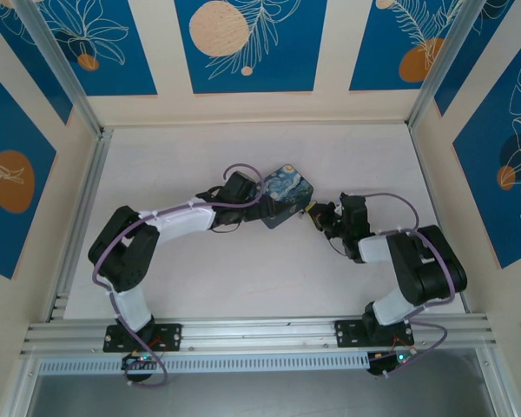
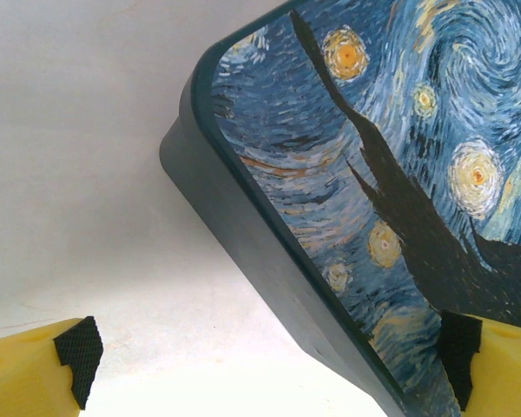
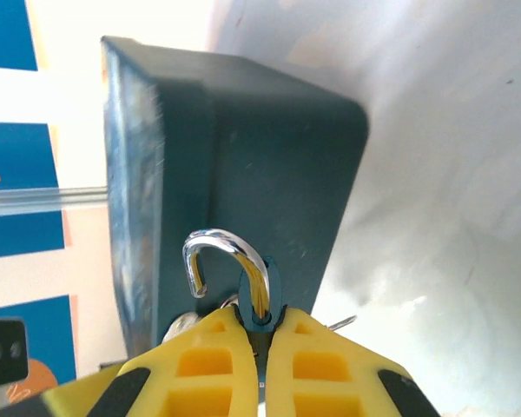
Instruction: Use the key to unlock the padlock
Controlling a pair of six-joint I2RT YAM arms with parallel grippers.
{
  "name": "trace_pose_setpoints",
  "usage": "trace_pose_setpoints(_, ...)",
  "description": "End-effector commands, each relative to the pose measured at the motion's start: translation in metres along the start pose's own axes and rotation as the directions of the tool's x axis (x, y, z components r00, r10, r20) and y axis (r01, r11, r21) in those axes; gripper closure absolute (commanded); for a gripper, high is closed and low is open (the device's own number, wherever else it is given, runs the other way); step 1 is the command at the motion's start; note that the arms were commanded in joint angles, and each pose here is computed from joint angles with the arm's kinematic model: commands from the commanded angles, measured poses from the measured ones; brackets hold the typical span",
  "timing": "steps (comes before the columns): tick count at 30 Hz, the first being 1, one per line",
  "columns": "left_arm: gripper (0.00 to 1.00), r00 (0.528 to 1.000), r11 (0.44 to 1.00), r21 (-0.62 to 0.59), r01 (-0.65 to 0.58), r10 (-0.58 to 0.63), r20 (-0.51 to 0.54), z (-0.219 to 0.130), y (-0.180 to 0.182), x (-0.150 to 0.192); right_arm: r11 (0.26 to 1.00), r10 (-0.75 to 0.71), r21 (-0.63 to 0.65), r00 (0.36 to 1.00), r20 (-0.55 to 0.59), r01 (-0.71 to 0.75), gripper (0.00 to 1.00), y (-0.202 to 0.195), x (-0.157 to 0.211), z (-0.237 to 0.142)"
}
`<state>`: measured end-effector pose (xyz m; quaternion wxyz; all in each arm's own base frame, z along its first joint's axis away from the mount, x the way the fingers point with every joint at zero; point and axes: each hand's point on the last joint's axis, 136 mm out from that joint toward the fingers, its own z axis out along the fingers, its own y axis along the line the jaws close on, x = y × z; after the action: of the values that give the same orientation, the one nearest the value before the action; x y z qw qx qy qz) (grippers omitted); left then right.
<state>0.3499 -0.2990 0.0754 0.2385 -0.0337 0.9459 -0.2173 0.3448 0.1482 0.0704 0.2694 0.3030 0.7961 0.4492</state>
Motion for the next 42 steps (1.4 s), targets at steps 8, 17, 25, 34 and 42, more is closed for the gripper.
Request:
trace_pose_setpoints(8, 0.0, 0.995, 0.996, -0.043, -0.078, 0.075, -0.07, -0.038, 0.004, 0.01, 0.988, -0.149, 0.005, 0.96, -0.238, 0.155, 1.0, 0.008, 0.087, -0.038)
trace_pose_setpoints(17, 0.0, 0.995, 0.993, -0.059, -0.103, 0.104, 0.005, -0.079, 0.007, -0.008, 0.96, -0.272, -0.065, 0.845, -0.461, 0.274, 1.0, 0.02, 0.189, -0.028)
trace_pose_setpoints(25, 0.0, 0.993, 0.99, -0.097, -0.103, 0.108, 0.046, -0.107, 0.024, -0.012, 0.958, -0.27, -0.079, 0.773, -0.574, 0.275, 1.0, 0.008, 0.239, 0.002)
trace_pose_setpoints(34, 0.0, 0.993, 0.99, -0.107, -0.09, 0.098, 0.072, -0.125, 0.037, -0.011, 0.968, -0.229, -0.034, 0.817, -0.529, 0.249, 0.64, -0.015, 0.213, -0.017)
trace_pose_setpoints(42, 0.0, 0.98, 0.985, -0.141, -0.095, 0.117, 0.162, -0.153, 0.046, -0.027, 0.938, -0.321, 0.0, 0.87, -0.374, 0.346, 0.0, 0.016, 0.149, -0.075)
